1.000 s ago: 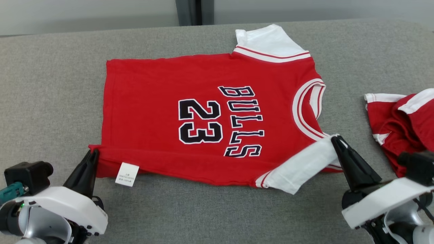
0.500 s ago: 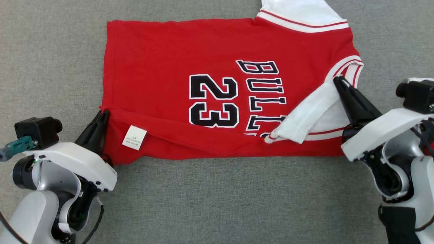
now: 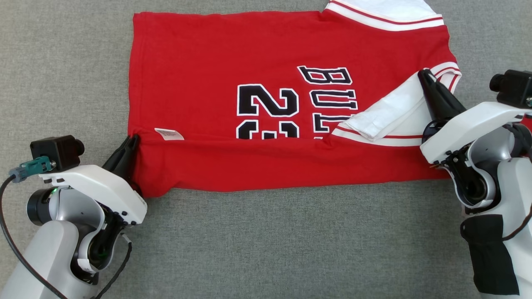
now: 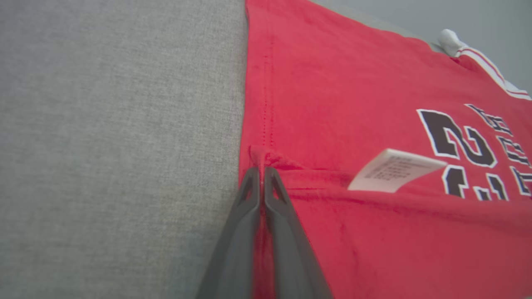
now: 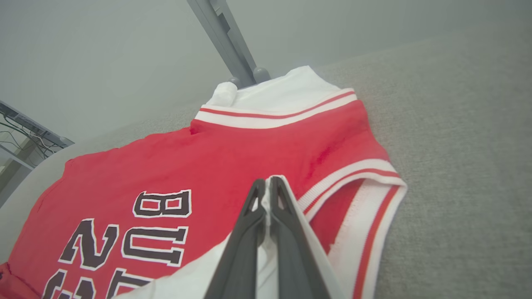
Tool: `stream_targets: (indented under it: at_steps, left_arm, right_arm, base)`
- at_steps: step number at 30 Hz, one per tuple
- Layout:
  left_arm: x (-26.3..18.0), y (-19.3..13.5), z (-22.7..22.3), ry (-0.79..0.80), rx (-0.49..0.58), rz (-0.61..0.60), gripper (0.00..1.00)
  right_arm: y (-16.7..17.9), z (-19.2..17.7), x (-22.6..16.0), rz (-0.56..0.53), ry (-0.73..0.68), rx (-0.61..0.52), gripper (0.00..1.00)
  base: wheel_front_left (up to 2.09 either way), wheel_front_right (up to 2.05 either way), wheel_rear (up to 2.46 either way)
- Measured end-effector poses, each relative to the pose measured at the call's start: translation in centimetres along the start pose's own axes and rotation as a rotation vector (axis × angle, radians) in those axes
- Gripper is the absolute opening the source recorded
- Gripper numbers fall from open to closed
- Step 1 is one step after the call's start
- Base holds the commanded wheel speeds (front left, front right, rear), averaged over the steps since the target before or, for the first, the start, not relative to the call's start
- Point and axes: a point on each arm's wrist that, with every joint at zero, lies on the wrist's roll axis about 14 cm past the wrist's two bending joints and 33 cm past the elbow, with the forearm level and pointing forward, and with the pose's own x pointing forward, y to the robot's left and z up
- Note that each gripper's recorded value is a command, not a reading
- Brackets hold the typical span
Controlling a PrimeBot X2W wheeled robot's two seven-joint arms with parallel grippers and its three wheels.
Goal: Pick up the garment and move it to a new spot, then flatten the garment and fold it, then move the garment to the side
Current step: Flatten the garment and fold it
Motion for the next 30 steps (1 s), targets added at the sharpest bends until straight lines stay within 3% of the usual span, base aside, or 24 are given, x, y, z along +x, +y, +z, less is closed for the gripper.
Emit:
stream_targets:
  at_steps: [2, 3, 4, 5, 10, 15, 24, 30]
  left_arm:
    - [-0.1, 0.0, -0.1, 0.005, -0.005, -0.001, 0.00]
    - [-0.1, 0.0, -0.1, 0.005, -0.005, -0.001, 0.00]
    - [-0.2, -0.3, -0.4, 0.017, -0.022, -0.014, 0.40]
    - [-0.3, -0.4, -0.4, 0.013, -0.028, -0.018, 1.00]
    - [-0.9, -0.5, 0.0, -0.031, -0.050, -0.021, 1.00]
    - [-2.5, -0.4, 3.0, -0.223, -0.051, 0.002, 1.00]
    - [-6.1, -2.7, 8.5, -0.552, 0.015, -0.017, 1.00]
    - [-7.8, -3.8, 10.4, -0.675, 0.075, -0.035, 1.00]
  right_arm:
    - [-0.1, -0.3, 0.0, -0.002, 0.003, -0.006, 0.03]
    - [-0.1, -0.3, 0.0, -0.002, 0.003, -0.006, 0.40]
    - [0.2, -0.2, 0.0, 0.008, -0.004, -0.007, 0.98]
    - [0.2, 0.0, -0.1, 0.009, -0.014, -0.011, 1.00]
    - [-0.4, 0.8, -1.0, -0.009, -0.068, -0.016, 1.00]
    - [-1.2, 1.4, -3.9, -0.051, -0.171, -0.028, 1.00]
    - [-0.5, 5.9, -10.0, -0.095, -0.441, -0.253, 1.00]
    - [1.1, 6.9, -12.8, -0.081, -0.519, -0.340, 1.00]
  base:
    - [0.00, 0.00, 0.00]
    - [0.00, 0.00, 0.00]
    - [0.00, 0.00, 0.00]
    - [0.00, 0.00, 0.00]
    - [0.00, 0.00, 0.00]
    - [0.00, 0.00, 0.00]
    - [0.00, 0.00, 0.00]
    - [0.00, 0.00, 0.00]
